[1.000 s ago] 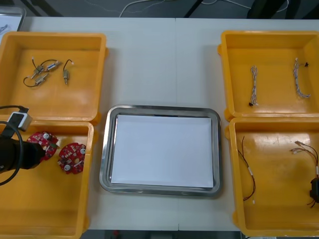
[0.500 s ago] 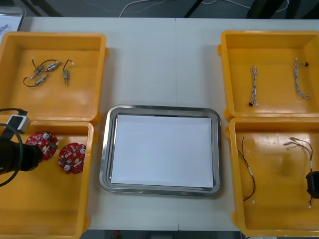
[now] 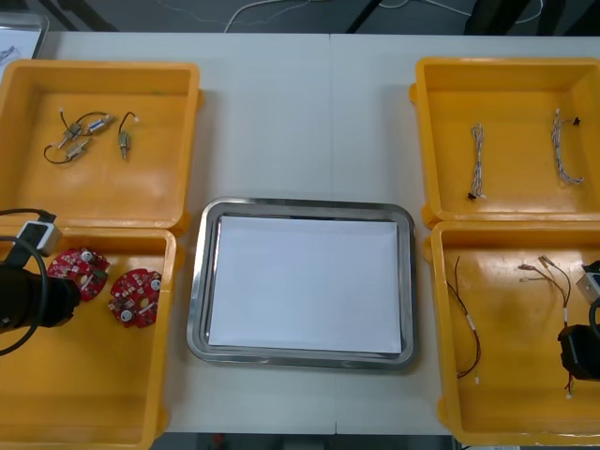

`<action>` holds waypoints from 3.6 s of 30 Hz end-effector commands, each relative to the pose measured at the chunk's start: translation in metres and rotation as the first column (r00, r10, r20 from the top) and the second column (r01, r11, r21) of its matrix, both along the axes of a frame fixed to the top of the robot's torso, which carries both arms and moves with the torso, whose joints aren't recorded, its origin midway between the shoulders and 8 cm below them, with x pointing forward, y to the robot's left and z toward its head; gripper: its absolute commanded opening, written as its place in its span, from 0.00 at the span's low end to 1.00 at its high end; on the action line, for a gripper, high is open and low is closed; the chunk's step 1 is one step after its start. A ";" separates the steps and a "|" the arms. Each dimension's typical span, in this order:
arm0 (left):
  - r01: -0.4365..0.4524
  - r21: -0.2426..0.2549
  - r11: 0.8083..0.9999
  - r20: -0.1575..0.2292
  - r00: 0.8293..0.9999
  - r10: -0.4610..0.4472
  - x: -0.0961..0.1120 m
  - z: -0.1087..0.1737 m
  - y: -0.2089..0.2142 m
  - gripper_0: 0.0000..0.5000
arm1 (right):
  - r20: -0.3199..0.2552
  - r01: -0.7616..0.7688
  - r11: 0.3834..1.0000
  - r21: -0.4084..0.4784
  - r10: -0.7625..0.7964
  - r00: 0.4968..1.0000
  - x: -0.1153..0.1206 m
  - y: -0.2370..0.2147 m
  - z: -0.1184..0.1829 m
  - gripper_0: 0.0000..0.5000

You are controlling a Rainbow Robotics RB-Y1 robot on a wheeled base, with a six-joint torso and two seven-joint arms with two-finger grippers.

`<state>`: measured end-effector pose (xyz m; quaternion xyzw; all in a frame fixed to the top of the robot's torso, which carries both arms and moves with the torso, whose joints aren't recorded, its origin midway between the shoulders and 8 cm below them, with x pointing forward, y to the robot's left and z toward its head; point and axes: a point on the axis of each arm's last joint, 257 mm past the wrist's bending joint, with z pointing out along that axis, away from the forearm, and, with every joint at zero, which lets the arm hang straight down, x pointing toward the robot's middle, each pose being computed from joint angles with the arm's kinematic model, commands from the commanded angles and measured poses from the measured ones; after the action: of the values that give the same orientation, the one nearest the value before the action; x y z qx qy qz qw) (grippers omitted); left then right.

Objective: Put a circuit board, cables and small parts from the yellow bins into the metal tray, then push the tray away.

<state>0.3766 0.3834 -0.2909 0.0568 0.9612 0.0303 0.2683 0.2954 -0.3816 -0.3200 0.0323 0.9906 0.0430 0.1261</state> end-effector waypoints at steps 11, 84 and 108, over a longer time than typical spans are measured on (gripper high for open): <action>0.134 0.078 0.988 -0.002 0.991 -0.135 0.010 0.001 -0.015 0.72 | 0.026 -0.056 0.997 0.050 0.055 0.998 0.003 0.039 0.006 0.00; 0.127 0.136 0.982 -0.004 0.992 -0.128 -0.058 -0.013 0.034 0.06 | 0.052 0.274 0.961 0.030 -0.275 0.960 0.061 -0.009 0.003 1.00; 0.098 0.165 0.981 0.004 0.995 -0.100 -0.101 -0.038 0.049 0.05 | 0.056 0.287 0.957 0.041 -0.289 0.956 0.062 -0.011 -0.014 1.00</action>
<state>0.2821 0.4303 -0.3335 0.0761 0.9567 0.0731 0.2713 0.3633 -0.3821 -0.3305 0.1731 0.9689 0.0571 0.1673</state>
